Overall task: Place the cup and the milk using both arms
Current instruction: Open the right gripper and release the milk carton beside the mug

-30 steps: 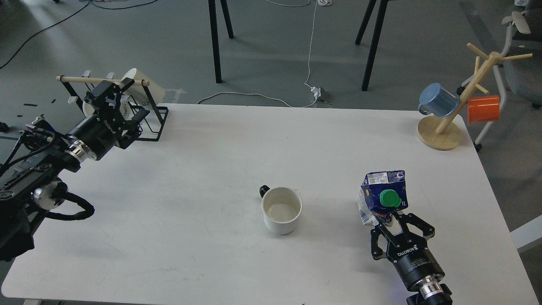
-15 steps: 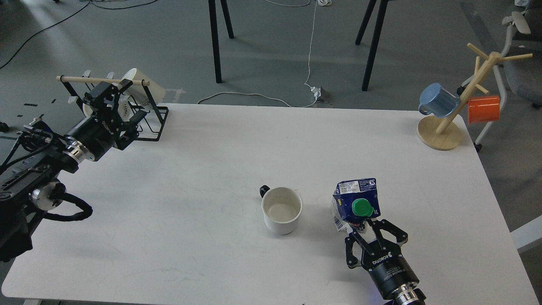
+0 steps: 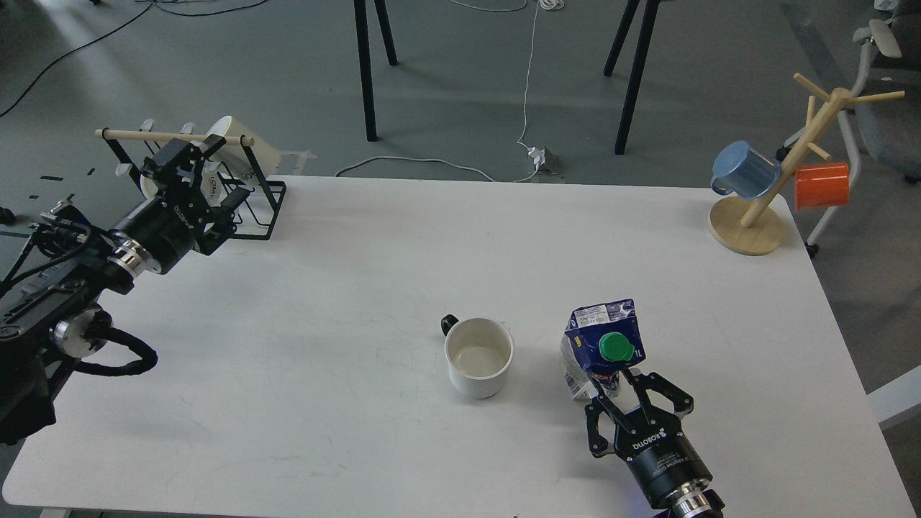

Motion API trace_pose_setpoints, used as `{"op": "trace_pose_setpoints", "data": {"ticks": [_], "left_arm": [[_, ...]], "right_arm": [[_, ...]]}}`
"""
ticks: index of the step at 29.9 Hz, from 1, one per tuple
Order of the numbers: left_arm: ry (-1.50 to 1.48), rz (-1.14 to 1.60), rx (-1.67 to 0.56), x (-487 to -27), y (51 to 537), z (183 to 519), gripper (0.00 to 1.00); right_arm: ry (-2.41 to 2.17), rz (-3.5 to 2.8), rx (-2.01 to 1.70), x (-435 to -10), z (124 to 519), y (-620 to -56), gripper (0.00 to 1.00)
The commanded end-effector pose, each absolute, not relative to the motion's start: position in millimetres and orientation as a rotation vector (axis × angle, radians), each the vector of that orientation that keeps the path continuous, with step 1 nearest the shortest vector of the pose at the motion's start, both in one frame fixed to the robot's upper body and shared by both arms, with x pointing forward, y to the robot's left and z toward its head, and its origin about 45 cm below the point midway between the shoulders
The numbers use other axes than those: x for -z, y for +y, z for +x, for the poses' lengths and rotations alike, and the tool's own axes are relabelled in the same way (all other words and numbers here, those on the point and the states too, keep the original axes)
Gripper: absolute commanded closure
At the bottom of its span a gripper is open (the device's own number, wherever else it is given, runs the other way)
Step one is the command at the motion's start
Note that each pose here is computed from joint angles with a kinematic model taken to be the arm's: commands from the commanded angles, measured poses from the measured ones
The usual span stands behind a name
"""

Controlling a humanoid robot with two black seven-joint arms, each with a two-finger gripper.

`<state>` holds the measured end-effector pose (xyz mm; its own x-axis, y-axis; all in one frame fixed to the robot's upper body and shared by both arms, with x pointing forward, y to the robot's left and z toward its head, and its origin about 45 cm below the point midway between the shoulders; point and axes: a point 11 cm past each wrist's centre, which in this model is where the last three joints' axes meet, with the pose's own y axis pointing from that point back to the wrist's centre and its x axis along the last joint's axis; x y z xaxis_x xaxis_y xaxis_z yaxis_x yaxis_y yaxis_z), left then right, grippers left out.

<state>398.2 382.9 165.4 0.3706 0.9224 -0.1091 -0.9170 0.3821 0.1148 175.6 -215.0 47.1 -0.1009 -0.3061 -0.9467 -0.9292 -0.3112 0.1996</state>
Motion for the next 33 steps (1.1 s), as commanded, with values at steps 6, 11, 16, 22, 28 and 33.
{"op": "trace_pose_setpoints", "data": {"ticks": [6, 11, 16, 22, 28, 33], "left_arm": [[0.165, 0.04, -1.184, -164.9, 384.3, 398.1, 0.06], [0.165, 0.04, -1.184, -164.9, 384.3, 398.1, 0.05], [0.165, 0.04, -1.184, -164.9, 384.3, 398.1, 0.05], [0.165, 0.04, -1.184, -164.9, 384.3, 398.1, 0.05], [0.165, 0.04, -1.184, -164.9, 384.3, 398.1, 0.05], [0.165, 0.04, -1.184, -164.9, 384.3, 398.1, 0.05]], "right_arm": [[1.366, -1.614, -1.437, -46.4, 175.3, -215.6, 0.51], [1.366, -1.614, -1.437, -46.4, 175.3, -215.6, 0.13], [1.374, -1.618, -1.436, -46.0, 174.1, -219.0, 0.02], [1.372, -1.616, -1.443, -46.3, 170.3, -218.6, 0.02], [1.366, -1.607, -1.469, -51.9, 153.9, -223.1, 0.02], [1.461, -1.627, -1.505, -48.1, 122.7, -255.3, 0.02]]}}
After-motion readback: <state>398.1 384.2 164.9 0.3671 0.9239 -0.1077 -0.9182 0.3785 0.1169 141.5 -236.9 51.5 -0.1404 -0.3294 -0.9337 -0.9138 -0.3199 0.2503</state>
